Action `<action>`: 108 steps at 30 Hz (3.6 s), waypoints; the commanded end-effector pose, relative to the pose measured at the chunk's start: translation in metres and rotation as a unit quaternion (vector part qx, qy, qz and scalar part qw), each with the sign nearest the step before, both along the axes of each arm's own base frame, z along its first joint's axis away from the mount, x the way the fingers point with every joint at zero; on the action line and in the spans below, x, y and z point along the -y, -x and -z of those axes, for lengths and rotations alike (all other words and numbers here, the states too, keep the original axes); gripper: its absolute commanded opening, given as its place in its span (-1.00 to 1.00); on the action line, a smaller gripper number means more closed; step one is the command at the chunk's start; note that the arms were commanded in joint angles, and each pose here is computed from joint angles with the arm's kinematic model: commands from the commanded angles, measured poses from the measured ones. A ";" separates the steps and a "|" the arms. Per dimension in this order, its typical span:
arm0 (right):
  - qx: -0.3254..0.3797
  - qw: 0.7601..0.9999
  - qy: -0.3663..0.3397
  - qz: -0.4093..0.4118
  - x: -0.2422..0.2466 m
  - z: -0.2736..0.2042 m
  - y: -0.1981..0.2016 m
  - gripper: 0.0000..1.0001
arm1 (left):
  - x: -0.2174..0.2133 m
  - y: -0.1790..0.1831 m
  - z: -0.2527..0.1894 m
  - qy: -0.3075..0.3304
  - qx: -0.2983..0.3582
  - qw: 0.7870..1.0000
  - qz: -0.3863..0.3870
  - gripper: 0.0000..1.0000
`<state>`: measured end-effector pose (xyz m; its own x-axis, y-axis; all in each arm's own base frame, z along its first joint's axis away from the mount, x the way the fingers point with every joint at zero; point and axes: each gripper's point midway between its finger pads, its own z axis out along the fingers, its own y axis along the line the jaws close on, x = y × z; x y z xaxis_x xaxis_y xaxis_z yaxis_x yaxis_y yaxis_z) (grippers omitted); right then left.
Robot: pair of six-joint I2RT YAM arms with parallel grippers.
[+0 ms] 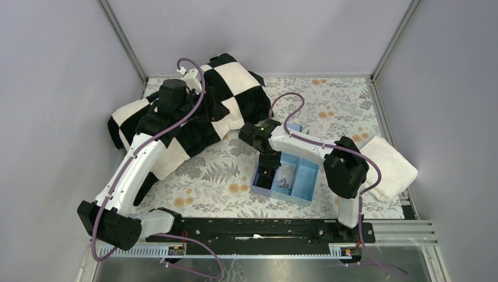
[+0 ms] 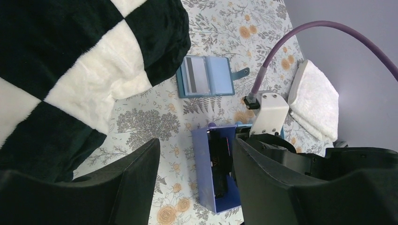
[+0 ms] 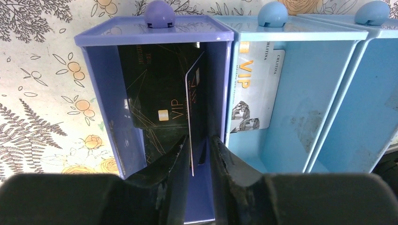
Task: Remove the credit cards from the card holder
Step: Place the credit card in the storage box, then remove the credit card from the card holder.
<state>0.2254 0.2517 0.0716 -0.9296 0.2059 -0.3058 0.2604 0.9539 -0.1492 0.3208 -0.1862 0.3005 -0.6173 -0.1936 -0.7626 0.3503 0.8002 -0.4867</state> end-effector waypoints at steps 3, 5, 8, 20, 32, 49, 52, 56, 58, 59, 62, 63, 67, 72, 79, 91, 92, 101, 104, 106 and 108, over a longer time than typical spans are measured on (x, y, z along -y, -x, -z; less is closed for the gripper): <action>0.001 0.998 -0.023 -0.053 -0.019 -0.004 -0.002 -0.36 | 0.006 0.003 -0.008 0.016 0.009 1.000 0.018 0.25; 0.010 0.996 -0.061 -0.069 -0.030 -0.008 -0.001 -0.27 | 0.008 0.003 -0.005 0.019 0.002 1.000 0.022 0.25; 0.028 0.987 -0.129 -0.093 -0.050 -0.019 -0.002 -0.16 | 0.009 0.000 0.000 0.017 -0.006 1.000 0.018 0.25; 0.136 0.970 -0.182 -0.082 0.027 -0.087 -0.048 -0.08 | 0.035 -0.017 0.076 -0.026 -0.098 0.994 0.028 0.31; 0.162 0.956 -0.244 -0.008 0.086 -0.054 -0.147 -0.12 | 0.141 -0.045 0.135 -0.046 -0.150 0.984 0.086 0.34; 0.123 0.961 -0.248 0.023 0.105 0.004 -0.199 -0.35 | 0.205 -0.108 0.211 -0.064 -0.153 0.983 0.074 0.21; 0.115 0.963 -0.241 0.036 0.117 0.012 -0.198 -0.34 | 0.199 -0.113 0.218 -0.082 -0.145 0.984 0.060 0.24; 0.110 0.965 -0.234 0.049 0.127 0.020 -0.198 -0.33 | 0.196 -0.121 0.229 -0.101 -0.137 0.984 0.051 0.26; 0.110 0.966 -0.227 0.052 0.132 0.022 -0.198 -0.33 | 0.198 -0.122 0.232 -0.103 -0.139 0.983 0.058 0.26; 0.110 0.967 -0.225 0.053 0.132 0.023 -0.198 -0.33 | 0.200 -0.122 0.234 -0.102 -0.140 0.983 0.061 0.26; 0.104 0.968 -0.222 0.056 0.134 0.029 -0.196 -0.33 | 0.200 -0.122 0.239 -0.104 -0.145 0.982 0.060 0.26; 0.102 0.968 -0.222 0.056 0.134 0.031 -0.195 -0.33 | 0.200 -0.122 0.241 -0.105 -0.147 0.982 0.060 0.25; 0.097 0.968 -0.222 0.060 0.134 0.037 -0.194 -0.33 | 0.199 -0.119 0.249 -0.107 -0.155 0.980 0.059 0.26; 0.090 0.969 -0.223 0.063 0.134 0.042 -0.190 -0.34 | 0.203 -0.114 0.253 -0.099 -0.163 0.979 0.074 0.24; 0.072 0.967 -0.235 0.071 0.130 0.056 -0.182 -0.34 | 0.223 -0.107 0.233 -0.047 -0.158 0.979 0.120 0.14; 0.057 0.966 -0.242 0.075 0.128 0.069 -0.174 -0.35 | 0.221 -0.115 0.216 -0.050 -0.141 0.984 0.098 0.20; 0.056 0.966 -0.243 0.075 0.128 0.069 -0.174 -0.35 | 0.215 -0.119 0.218 -0.068 -0.131 0.986 0.083 0.23; 0.052 0.966 -0.241 0.077 0.128 0.072 -0.174 -0.35 | 0.204 -0.122 0.234 -0.106 -0.134 0.983 0.066 0.26; 0.051 0.966 -0.241 0.076 0.128 0.073 -0.172 -0.34 | 0.200 -0.124 0.234 -0.109 -0.127 0.984 0.057 0.26; 0.050 0.966 -0.240 0.076 0.128 0.074 -0.172 -0.34 | 0.199 -0.124 0.235 -0.113 -0.124 0.984 0.056 0.25; 0.048 0.966 -0.241 0.077 0.128 0.074 -0.171 -0.34 | 0.197 -0.125 0.238 -0.120 -0.123 0.984 0.052 0.24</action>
<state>0.4097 0.1242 0.0158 -0.8331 0.4825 -0.2704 0.3756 0.8524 0.3638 0.4361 -0.3914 0.0473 -0.8307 0.0516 -0.5544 0.3298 0.8478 -0.4152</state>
